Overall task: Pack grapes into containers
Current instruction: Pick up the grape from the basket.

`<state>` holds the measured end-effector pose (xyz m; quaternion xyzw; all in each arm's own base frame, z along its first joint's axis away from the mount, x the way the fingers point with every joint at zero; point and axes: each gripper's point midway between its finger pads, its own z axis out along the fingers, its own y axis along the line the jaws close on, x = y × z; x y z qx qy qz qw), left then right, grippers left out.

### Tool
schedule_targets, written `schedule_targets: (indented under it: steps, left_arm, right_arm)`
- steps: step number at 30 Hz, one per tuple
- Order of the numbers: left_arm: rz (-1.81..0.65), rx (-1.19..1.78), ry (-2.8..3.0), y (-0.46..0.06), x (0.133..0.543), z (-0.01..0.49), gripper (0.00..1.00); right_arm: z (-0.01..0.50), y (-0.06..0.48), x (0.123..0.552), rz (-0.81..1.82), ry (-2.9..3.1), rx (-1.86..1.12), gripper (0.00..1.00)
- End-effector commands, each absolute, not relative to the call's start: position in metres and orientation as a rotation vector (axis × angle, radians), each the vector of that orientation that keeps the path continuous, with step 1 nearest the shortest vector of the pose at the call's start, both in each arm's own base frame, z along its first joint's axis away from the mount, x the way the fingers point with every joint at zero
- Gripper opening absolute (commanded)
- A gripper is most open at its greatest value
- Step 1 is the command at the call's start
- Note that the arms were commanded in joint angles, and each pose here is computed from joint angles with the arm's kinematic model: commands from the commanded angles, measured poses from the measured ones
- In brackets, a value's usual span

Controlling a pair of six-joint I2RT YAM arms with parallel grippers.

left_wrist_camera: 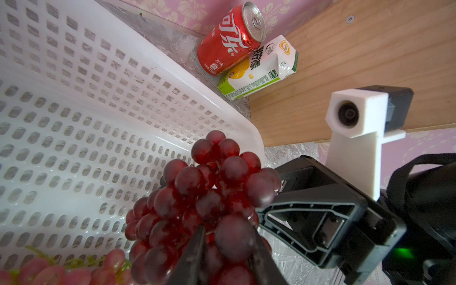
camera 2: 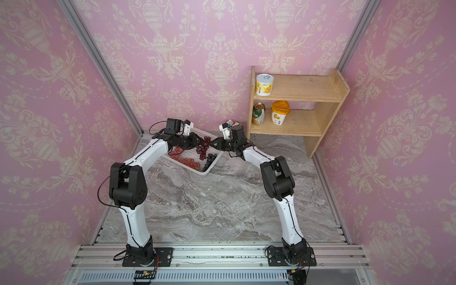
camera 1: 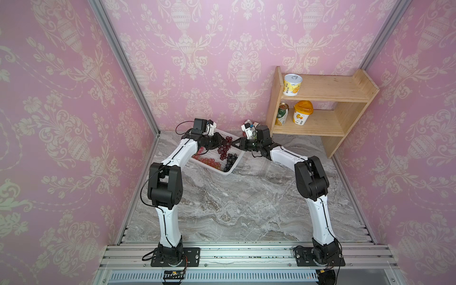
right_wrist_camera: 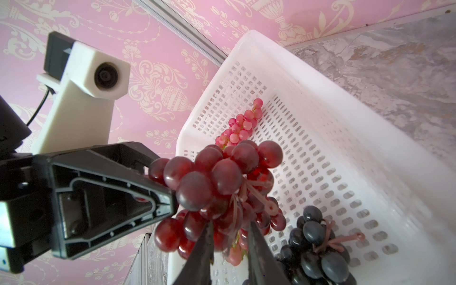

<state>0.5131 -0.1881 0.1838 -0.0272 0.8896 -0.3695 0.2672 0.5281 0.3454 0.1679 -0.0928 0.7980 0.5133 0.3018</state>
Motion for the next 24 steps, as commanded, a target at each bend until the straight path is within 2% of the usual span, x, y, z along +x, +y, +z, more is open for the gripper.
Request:
schedule_targets:
  steps: [1,9,21,24]
  left_arm:
    - [-1.039,-0.05,2.337,-0.1892,0.5087,0.2119,0.29]
    - [-1.041,-0.053,2.337,-0.1891,0.5097,0.2109,0.29]
    - [-1.037,-0.061,2.339,-0.1884,0.5106,0.2092,0.3]
    - [-1.034,-0.06,2.338,-0.1881,0.5109,0.2089,0.33]
  right_arm:
    - [0.189,0.3528,0.5283,1.404,2.054,-0.287,0.22]
    - [0.1901,0.3542,0.5281,1.421,2.043,-0.287,0.16]
    - [0.1917,0.3521,0.5241,1.41,2.047,-0.298,0.0]
    - [0.192,0.3513,0.5235,1.408,2.049,-0.296,0.0]
